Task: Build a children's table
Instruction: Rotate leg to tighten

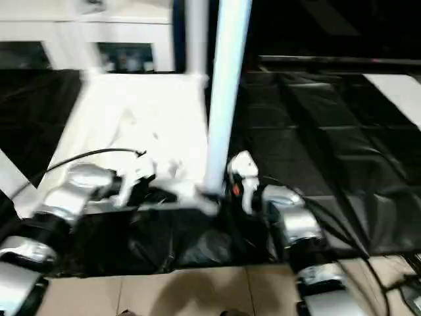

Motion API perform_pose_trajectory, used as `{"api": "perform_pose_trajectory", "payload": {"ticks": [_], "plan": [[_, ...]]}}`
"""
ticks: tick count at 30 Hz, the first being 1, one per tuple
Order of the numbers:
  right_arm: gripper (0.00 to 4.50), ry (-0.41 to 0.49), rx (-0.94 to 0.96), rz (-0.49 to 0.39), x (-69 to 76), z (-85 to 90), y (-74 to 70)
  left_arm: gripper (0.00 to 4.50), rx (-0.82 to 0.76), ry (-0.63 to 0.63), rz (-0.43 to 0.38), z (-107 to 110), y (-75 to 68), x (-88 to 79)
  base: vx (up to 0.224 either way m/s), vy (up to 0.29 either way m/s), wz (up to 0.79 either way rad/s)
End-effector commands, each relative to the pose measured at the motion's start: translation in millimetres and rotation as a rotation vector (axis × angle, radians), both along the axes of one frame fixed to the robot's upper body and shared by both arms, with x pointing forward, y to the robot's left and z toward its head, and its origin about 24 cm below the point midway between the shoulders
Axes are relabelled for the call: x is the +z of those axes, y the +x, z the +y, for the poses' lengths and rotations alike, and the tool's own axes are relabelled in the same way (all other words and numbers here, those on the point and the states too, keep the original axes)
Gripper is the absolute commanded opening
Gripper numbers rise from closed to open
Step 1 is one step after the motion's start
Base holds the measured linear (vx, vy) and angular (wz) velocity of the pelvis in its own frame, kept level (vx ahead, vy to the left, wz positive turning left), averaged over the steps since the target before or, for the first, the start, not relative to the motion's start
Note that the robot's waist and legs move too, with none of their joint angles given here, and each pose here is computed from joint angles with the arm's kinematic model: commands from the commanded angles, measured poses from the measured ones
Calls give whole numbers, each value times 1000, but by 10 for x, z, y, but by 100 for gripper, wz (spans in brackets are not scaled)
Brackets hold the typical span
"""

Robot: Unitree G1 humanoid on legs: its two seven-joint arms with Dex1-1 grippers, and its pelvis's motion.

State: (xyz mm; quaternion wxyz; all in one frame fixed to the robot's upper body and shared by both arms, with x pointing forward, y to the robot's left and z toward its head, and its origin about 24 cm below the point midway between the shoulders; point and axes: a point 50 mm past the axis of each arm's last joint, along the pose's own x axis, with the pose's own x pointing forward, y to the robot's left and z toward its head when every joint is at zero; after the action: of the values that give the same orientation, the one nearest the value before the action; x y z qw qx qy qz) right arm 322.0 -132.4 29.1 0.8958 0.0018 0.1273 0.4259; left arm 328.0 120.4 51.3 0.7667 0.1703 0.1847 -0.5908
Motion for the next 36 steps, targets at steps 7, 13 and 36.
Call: {"api": "perform_pose_trajectory", "payload": {"ticks": [7, 13, 36], "plan": [[266, -42, -392, 37, -160, 35, 76, 0, 78, -112, -69, -455, -22, 59, 0, 0, 0], [339, -23, -390, -33, -46, 44, 115, 0, 79, -103, -80, -431, -22, 54, 0, 0, 0], [310, -43, 657, 159, 80, 88, -341, 0, -227, -66, 48, 8, -51, 130, 0, 0, 0]]}}
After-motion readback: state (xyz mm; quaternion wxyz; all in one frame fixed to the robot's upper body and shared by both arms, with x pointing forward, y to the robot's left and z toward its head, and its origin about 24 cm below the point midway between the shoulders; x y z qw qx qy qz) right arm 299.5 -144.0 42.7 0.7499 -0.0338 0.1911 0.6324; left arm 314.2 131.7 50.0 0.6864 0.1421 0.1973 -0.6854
